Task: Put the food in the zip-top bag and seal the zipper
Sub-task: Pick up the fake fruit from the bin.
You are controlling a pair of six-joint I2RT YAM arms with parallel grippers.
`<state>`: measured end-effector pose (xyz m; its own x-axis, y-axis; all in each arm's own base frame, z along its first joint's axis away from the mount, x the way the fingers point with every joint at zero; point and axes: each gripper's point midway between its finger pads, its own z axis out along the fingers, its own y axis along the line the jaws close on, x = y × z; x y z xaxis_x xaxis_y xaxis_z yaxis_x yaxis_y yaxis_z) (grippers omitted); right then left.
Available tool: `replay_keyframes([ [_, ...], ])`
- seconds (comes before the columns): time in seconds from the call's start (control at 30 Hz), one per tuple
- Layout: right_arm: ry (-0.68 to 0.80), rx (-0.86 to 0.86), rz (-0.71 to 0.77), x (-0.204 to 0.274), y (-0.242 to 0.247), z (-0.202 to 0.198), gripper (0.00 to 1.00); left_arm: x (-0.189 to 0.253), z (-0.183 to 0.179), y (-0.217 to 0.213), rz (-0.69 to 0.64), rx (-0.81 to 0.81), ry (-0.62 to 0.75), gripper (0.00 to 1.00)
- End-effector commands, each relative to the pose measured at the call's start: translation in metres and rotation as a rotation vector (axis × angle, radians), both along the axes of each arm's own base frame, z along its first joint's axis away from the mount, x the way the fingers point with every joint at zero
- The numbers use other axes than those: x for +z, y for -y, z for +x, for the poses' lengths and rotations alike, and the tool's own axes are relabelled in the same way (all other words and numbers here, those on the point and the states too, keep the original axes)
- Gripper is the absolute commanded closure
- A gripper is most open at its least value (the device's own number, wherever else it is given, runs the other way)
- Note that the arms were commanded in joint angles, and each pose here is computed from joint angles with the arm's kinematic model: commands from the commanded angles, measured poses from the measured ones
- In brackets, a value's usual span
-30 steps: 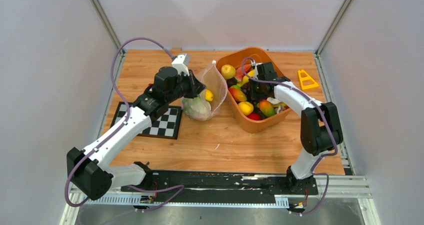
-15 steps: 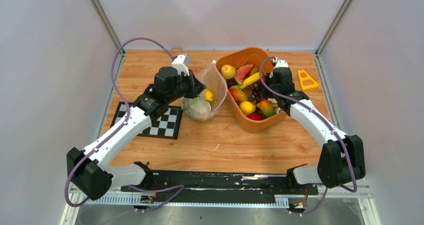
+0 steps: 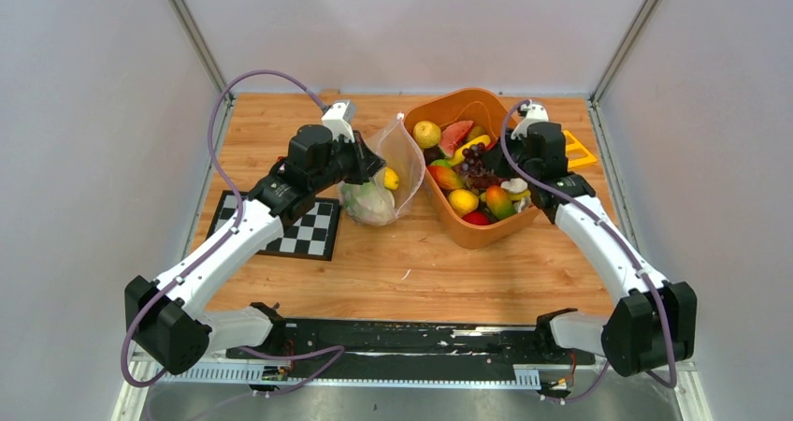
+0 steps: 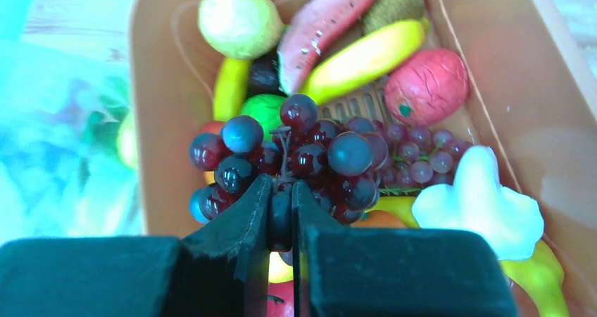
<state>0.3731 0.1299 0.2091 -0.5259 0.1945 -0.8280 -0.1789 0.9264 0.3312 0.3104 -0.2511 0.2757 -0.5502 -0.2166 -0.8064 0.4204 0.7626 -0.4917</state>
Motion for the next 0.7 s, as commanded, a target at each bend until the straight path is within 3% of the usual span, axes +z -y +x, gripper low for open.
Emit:
replay_keyframes([
  [0.0,0.203,0.054,0.073,0.078,-0.008,-0.005,1.0,0.018,0.002,0.001,-0.023,-0.011,0.046,1.0],
  [0.47,0.361,0.201,0.201,0.137,-0.03,-0.036,1.0,0.017,0.001,0.003,-0.031,-0.019,0.039,1.0],
  [0.67,0.502,0.342,0.366,0.182,-0.052,-0.064,1.0,0.016,0.0,0.006,-0.041,-0.03,0.036,1.0],
])
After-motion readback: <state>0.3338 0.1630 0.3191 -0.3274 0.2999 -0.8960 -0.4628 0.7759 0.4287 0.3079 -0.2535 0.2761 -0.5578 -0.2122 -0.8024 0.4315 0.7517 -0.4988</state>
